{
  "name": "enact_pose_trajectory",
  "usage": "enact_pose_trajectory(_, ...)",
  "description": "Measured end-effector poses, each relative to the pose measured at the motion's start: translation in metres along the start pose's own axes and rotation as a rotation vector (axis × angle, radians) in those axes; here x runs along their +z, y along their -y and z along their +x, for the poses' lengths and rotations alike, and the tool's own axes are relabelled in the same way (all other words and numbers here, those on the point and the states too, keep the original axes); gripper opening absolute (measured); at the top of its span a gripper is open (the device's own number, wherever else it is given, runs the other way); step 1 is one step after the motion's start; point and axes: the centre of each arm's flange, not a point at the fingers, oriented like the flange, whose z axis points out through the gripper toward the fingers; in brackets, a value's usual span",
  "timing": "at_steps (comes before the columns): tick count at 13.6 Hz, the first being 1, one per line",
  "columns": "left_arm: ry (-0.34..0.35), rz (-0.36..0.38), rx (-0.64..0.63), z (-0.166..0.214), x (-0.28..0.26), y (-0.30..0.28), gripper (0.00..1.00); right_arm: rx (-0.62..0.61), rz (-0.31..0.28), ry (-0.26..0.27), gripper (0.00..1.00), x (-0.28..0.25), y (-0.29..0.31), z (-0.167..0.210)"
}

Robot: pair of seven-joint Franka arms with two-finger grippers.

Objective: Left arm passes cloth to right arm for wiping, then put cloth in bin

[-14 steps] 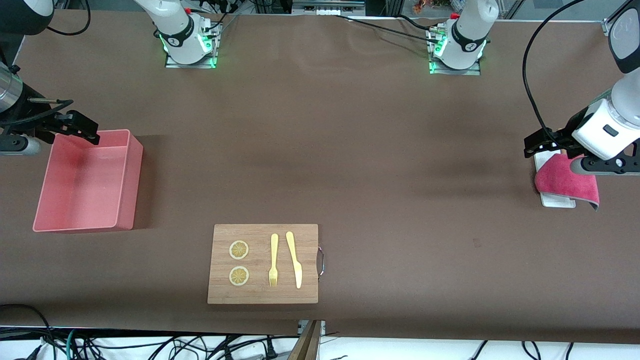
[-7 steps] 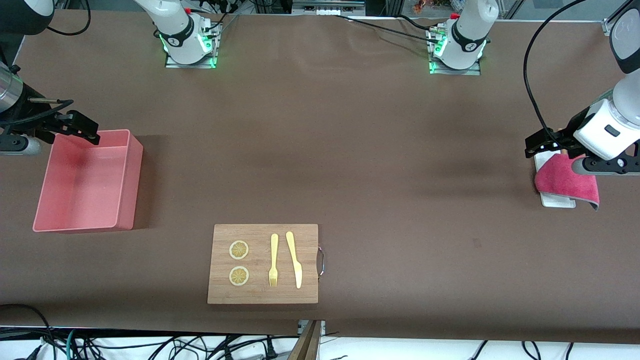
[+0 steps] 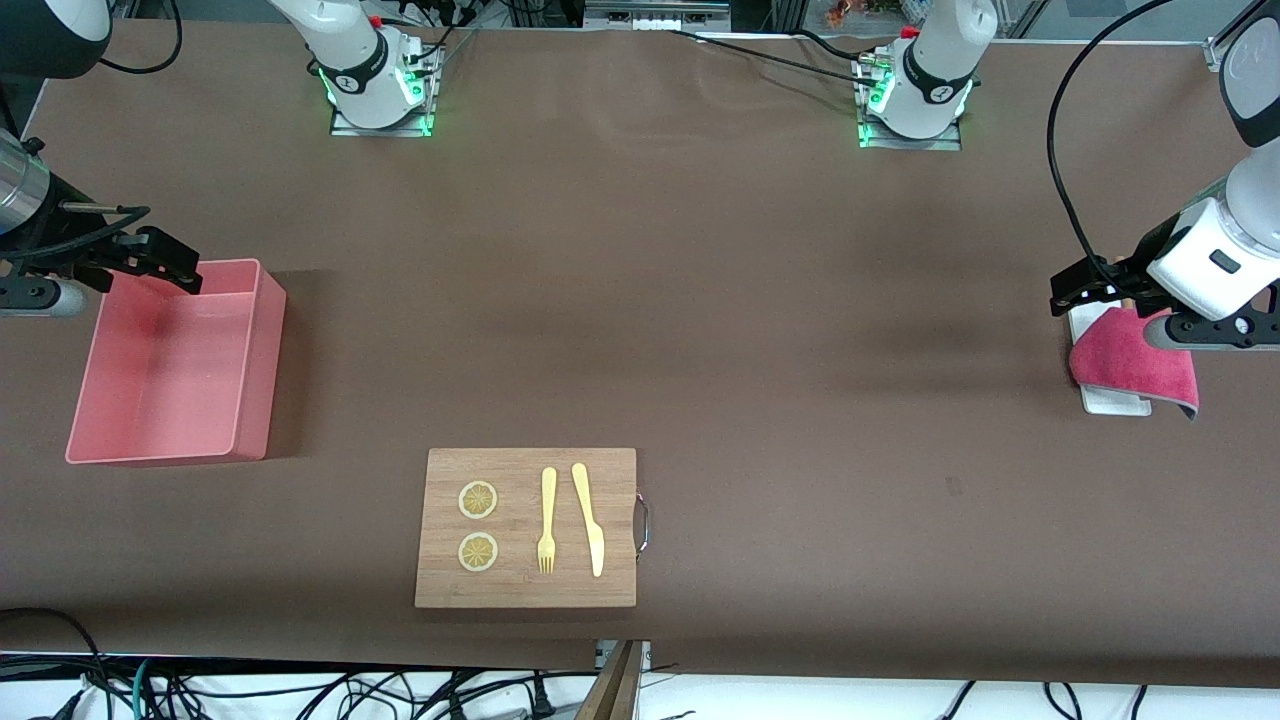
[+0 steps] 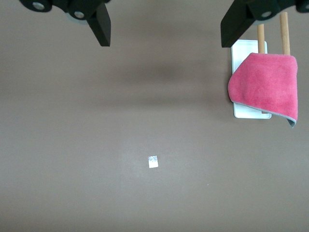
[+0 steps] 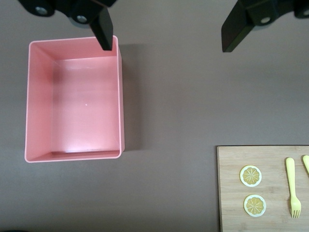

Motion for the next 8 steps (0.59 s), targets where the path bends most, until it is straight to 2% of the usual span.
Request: enact_pose_trajectory(8,0.008,0.009,0.003,0.019,0.016,-0.004,1.00,0.001,0.000,-0.002,1.00,-0.001,0.000,0.000)
